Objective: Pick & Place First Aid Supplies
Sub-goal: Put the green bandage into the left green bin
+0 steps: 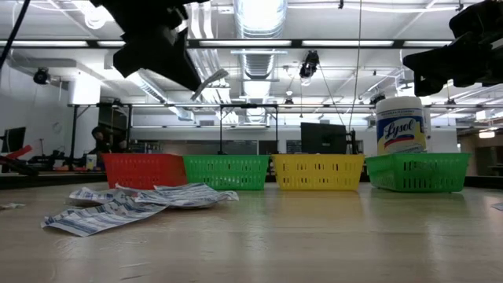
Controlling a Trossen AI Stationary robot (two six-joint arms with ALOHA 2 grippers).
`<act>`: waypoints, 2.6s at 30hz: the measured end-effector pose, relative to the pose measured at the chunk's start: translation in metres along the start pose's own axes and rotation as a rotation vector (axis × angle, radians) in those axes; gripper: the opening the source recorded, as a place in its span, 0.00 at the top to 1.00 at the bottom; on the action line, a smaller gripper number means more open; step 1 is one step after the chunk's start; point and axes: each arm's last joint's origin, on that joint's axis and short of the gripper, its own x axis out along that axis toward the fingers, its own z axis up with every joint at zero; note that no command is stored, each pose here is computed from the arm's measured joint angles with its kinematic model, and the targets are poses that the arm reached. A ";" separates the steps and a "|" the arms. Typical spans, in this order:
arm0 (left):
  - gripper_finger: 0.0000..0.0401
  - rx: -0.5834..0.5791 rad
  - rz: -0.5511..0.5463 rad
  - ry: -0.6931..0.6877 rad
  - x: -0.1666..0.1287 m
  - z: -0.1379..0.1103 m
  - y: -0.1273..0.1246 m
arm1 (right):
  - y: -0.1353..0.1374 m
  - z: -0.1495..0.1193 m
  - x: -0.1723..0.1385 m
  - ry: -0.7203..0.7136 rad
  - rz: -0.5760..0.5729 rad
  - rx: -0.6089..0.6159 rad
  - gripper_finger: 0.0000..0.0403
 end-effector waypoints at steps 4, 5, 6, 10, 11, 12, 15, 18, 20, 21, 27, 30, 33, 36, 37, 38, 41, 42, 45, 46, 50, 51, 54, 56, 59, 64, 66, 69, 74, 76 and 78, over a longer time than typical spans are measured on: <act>1.00 0.088 0.015 0.013 0.005 0.008 0.011 | 0.000 0.000 0.000 0.000 -0.001 0.001 0.98; 1.00 0.105 0.019 0.017 0.007 0.010 0.014 | 0.000 0.000 0.000 0.000 0.000 0.001 0.98; 1.00 0.120 0.024 0.024 0.008 0.011 0.018 | 0.000 0.000 0.000 0.000 -0.001 0.002 0.98; 1.00 0.150 0.039 0.047 0.017 0.018 0.033 | 0.000 0.000 0.000 0.000 0.000 0.002 0.98; 1.00 0.158 0.044 0.058 0.020 0.019 0.037 | 0.000 0.000 0.000 0.000 -0.001 0.002 0.98; 1.00 0.166 0.049 0.069 0.023 0.020 0.042 | 0.000 0.000 0.000 0.000 0.000 0.002 0.98; 1.00 0.170 0.036 0.097 0.033 0.024 0.056 | 0.000 0.000 0.000 0.000 0.000 0.002 0.98; 1.00 0.146 -0.015 0.124 0.044 0.027 0.071 | 0.000 0.000 0.000 0.000 0.000 0.001 0.98; 1.00 0.139 -0.028 0.141 0.052 0.028 0.082 | 0.000 0.000 0.000 0.000 -0.001 -0.001 0.98; 1.00 0.138 -0.029 0.151 0.056 0.028 0.087 | 0.000 0.000 0.000 0.001 -0.001 -0.001 0.98; 1.00 0.111 -0.072 0.203 0.077 0.022 0.112 | 0.000 0.000 0.000 0.001 -0.001 -0.001 0.98; 1.00 0.079 -0.095 0.225 0.086 0.019 0.122 | 0.000 0.000 0.000 0.001 -0.001 -0.002 0.98; 1.00 0.058 -0.102 0.242 0.092 0.016 0.131 | 0.000 0.000 0.000 0.001 -0.001 -0.005 0.98; 1.00 0.064 -0.125 0.250 0.097 0.013 0.137 | 0.000 0.000 0.000 0.001 -0.001 -0.005 0.98; 1.00 0.065 -0.131 0.252 0.098 0.013 0.138 | 0.000 0.000 0.000 0.001 -0.001 -0.005 0.98; 1.00 0.065 -0.130 0.255 0.099 0.012 0.140 | 0.000 0.000 0.000 0.001 -0.001 -0.005 0.98; 1.00 0.058 -0.125 0.261 0.101 0.011 0.143 | 0.000 0.000 0.000 0.001 -0.001 -0.005 0.98; 1.00 0.058 -0.125 0.261 0.101 0.011 0.143 | 0.000 0.000 0.000 0.001 -0.001 -0.005 0.98; 1.00 0.064 -0.126 0.260 0.101 0.011 0.143 | 0.000 0.000 0.000 0.001 -0.001 -0.006 0.98; 1.00 0.064 -0.127 0.260 0.101 0.011 0.143 | 0.000 0.000 0.000 0.001 -0.001 -0.007 0.98; 1.00 0.058 -0.140 0.252 0.101 0.012 0.142 | 0.000 0.000 0.000 0.001 -0.001 -0.008 0.98; 1.00 0.054 -0.143 0.246 0.101 0.012 0.142 | 0.000 0.000 0.000 0.001 -0.001 -0.008 0.98; 1.00 0.065 -0.146 0.250 0.108 0.013 0.138 | 0.000 0.000 0.000 0.001 0.000 -0.006 0.98; 1.00 0.094 -0.154 0.266 0.117 0.015 0.132 | 0.000 0.000 0.000 0.002 -0.001 -0.005 0.98; 1.00 0.133 -0.168 0.298 0.130 0.015 0.123 | 0.000 0.000 0.000 0.003 -0.001 -0.005 0.98; 1.00 0.153 -0.198 0.340 0.152 0.014 0.113 | 0.000 0.000 0.000 0.003 -0.001 -0.005 0.98; 1.00 0.151 -0.219 0.349 0.158 0.014 0.110 | 0.000 0.000 0.000 0.003 -0.001 -0.005 0.98; 1.00 0.160 -0.229 0.373 0.168 0.012 0.105 | 0.000 0.000 0.000 0.003 -0.001 -0.006 0.98; 1.00 0.179 -0.253 0.413 0.182 0.007 0.095 | 0.000 0.000 0.000 0.004 0.000 -0.006 0.98; 1.00 0.181 -0.266 0.425 0.186 0.004 0.092 | 0.000 0.000 0.000 0.003 0.000 -0.006 0.98; 1.00 0.176 -0.277 0.433 0.189 0.003 0.090 | 0.000 0.000 0.000 0.004 -0.001 -0.008 0.98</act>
